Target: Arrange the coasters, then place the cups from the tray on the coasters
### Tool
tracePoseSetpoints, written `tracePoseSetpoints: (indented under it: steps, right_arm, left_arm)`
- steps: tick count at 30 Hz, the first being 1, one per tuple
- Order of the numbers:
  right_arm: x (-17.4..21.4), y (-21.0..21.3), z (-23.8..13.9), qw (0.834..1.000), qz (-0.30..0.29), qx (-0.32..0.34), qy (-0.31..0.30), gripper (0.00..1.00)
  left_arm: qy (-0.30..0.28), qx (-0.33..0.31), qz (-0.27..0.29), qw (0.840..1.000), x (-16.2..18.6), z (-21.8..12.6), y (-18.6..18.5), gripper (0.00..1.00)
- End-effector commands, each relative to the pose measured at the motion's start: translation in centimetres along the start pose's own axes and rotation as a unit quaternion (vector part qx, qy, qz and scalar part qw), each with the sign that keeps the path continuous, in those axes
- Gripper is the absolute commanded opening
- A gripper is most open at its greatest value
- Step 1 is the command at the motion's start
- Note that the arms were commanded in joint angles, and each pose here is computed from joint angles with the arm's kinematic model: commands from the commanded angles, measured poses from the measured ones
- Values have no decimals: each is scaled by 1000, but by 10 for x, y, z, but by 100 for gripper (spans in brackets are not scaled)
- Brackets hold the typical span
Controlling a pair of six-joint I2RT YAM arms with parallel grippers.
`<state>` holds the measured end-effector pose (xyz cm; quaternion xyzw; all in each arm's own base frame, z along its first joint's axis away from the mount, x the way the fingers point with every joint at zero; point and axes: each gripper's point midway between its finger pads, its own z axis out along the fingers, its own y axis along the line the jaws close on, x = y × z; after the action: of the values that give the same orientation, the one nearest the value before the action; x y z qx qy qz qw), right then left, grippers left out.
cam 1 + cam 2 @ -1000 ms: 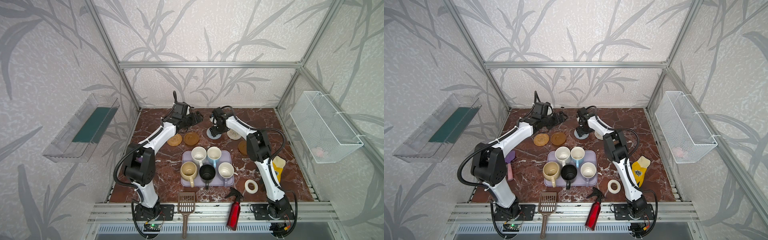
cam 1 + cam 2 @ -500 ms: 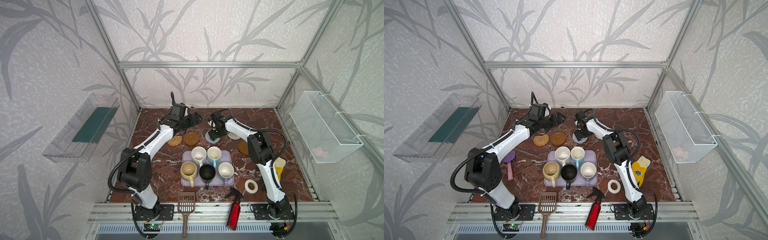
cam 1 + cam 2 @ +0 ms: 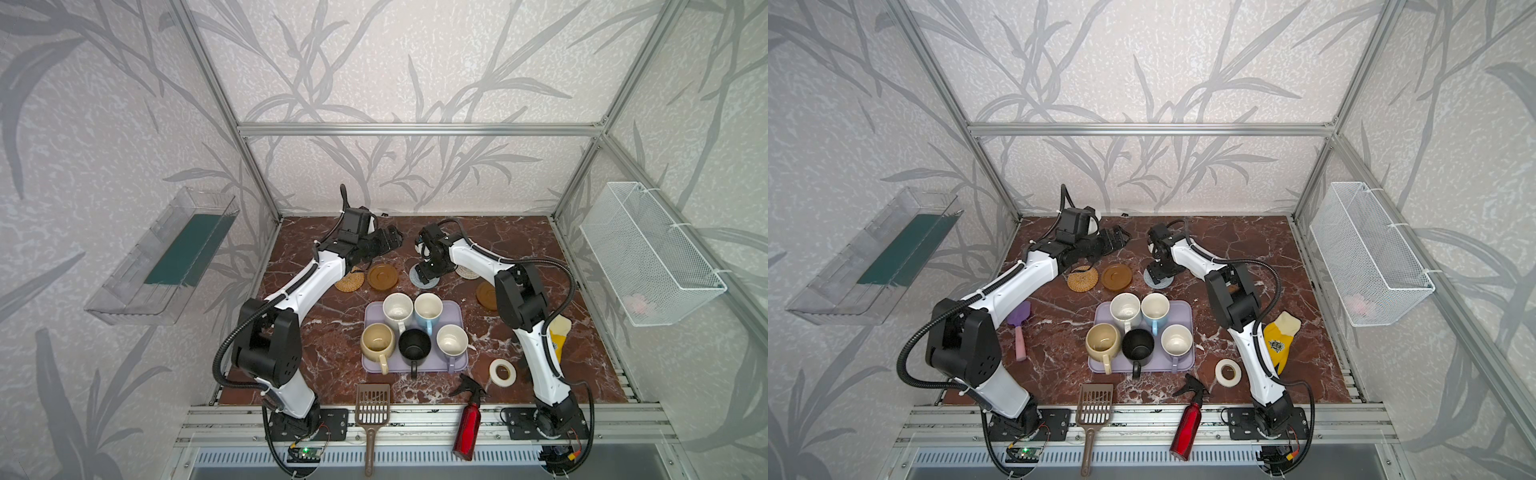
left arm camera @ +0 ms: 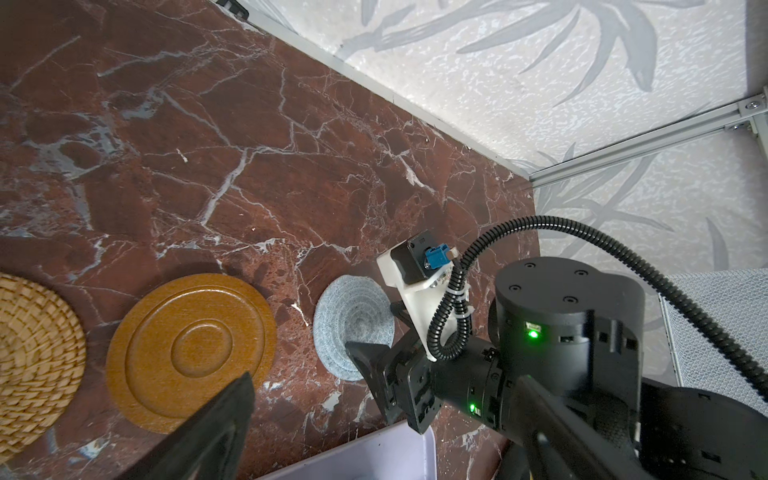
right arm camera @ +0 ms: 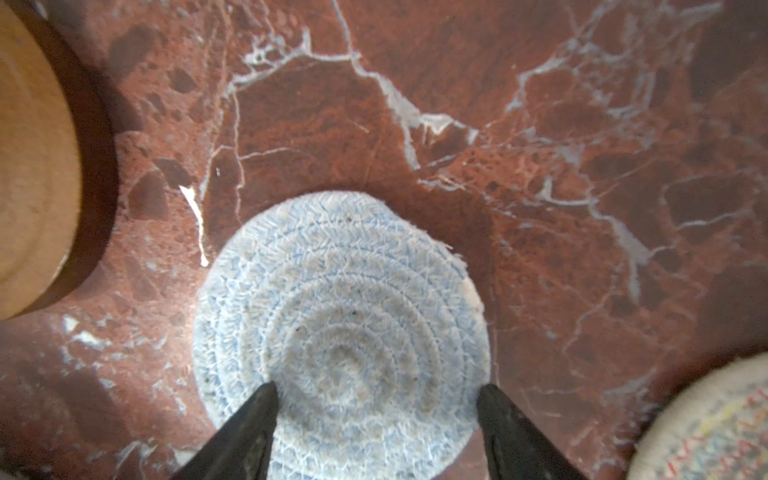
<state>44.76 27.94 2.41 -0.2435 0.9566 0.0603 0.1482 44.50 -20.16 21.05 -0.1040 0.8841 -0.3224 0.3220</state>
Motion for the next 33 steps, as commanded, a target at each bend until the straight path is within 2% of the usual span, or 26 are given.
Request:
tracePoseSetpoints:
  steps: [1, 16, 20, 24, 28, 33]
  right_arm:
    - [16, 6, -6, 1000, 6, -6, 25, 76]
    - [-32, -3, -84, 996, 5, 25, -82, 81]
    - [-30, 1, -107, 995, 12, 16, -102, 87]
    - [-22, -4, -136, 988, 33, 23, -147, 99]
    - [-9, -19, -164, 978, 64, 47, -193, 99]
    - [6, -49, -172, 967, 98, 37, -230, 99]
  left_arm:
    - [-16, 7, 1, 1000, -5, -13, -5, 99]
    - [-13, 14, 2, 1000, 0, -15, -9, 99]
    - [-13, 30, 8, 999, 1, -21, -17, 99]
    - [-7, 63, 28, 998, 6, -24, -39, 99]
    - [-1, 79, 50, 996, 14, -25, -57, 99]
    - [5, 86, 69, 994, 23, -16, -71, 99]
